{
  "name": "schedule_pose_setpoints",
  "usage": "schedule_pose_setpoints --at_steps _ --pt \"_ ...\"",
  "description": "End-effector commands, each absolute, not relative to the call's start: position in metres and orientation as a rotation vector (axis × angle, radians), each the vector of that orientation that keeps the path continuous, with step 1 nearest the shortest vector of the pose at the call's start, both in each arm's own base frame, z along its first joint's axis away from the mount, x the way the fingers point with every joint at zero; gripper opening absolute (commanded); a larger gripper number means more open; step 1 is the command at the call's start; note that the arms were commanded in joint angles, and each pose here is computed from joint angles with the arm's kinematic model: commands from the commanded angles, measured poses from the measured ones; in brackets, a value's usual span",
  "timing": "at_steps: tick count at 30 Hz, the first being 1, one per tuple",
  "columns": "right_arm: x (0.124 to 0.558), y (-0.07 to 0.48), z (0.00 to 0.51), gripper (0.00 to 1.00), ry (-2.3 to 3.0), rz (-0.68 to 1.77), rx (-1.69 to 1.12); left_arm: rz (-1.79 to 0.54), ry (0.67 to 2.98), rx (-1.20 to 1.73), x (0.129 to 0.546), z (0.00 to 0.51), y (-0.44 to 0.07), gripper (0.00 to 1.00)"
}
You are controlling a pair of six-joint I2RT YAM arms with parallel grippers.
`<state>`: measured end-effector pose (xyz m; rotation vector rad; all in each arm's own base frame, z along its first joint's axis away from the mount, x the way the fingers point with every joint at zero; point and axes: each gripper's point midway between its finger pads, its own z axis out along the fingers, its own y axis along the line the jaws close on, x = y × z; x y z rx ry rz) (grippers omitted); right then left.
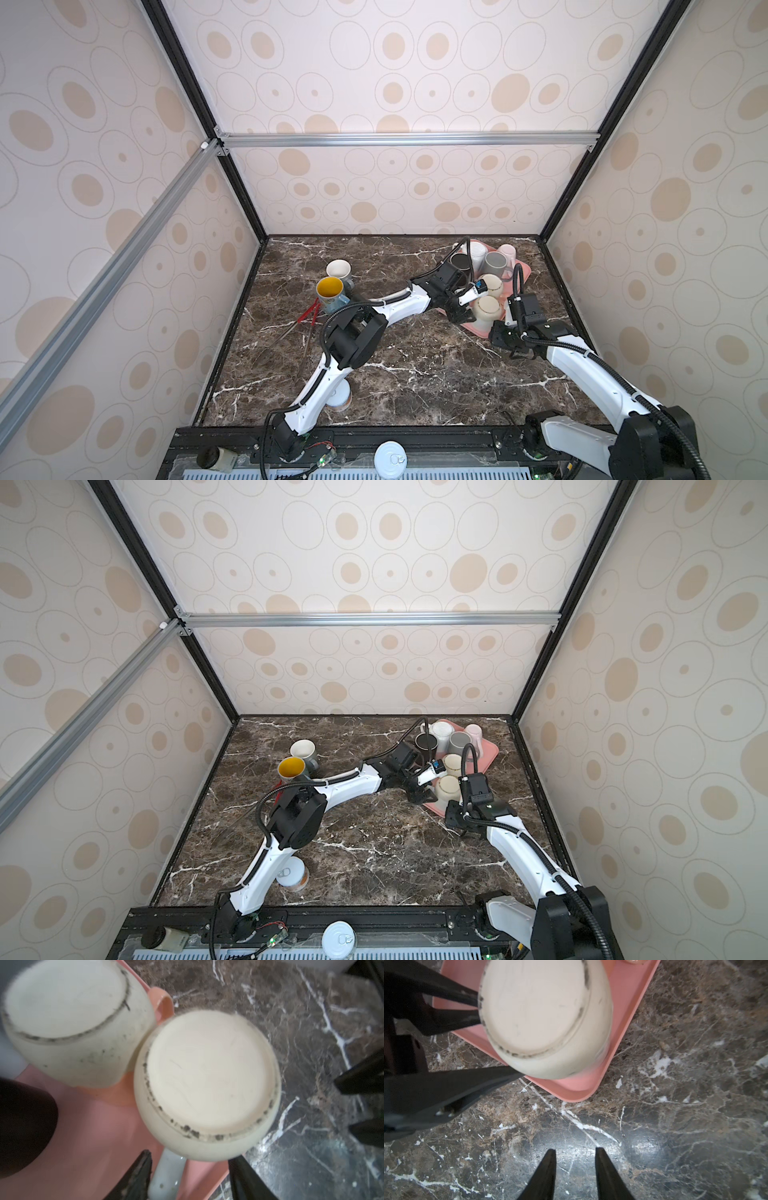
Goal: Turn the mug right side up
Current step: 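Grasp the cream speckled mug handle on the tray with the left gripper, then lift the cream mug with the left gripper while the right gripper moves toward it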
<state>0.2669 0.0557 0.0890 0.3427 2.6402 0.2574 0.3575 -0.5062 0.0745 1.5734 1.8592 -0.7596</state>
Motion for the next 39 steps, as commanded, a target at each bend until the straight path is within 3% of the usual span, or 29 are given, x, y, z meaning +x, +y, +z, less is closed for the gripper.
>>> schedule_pose_setpoints --at_steps 1,6,15,28,39 --pt "0.274 0.058 0.095 0.34 2.607 0.284 0.351 -0.788 1.867 1.713 0.339 0.07 -0.499 0.45" --pt "0.279 0.056 0.086 0.32 2.63 0.248 0.357 -0.79 1.843 1.691 0.339 0.075 -0.498 0.19" --pt "0.281 0.064 0.1 0.32 2.602 0.334 0.402 -0.749 1.756 1.524 0.343 0.112 -0.49 0.04" --pt "0.281 0.071 0.114 0.32 2.491 0.444 0.42 -0.769 1.547 1.23 0.346 0.165 -0.47 0.0" --pt "0.3 0.082 0.115 0.3 2.363 0.573 0.457 -0.869 1.609 0.848 0.365 0.193 -0.421 0.0"
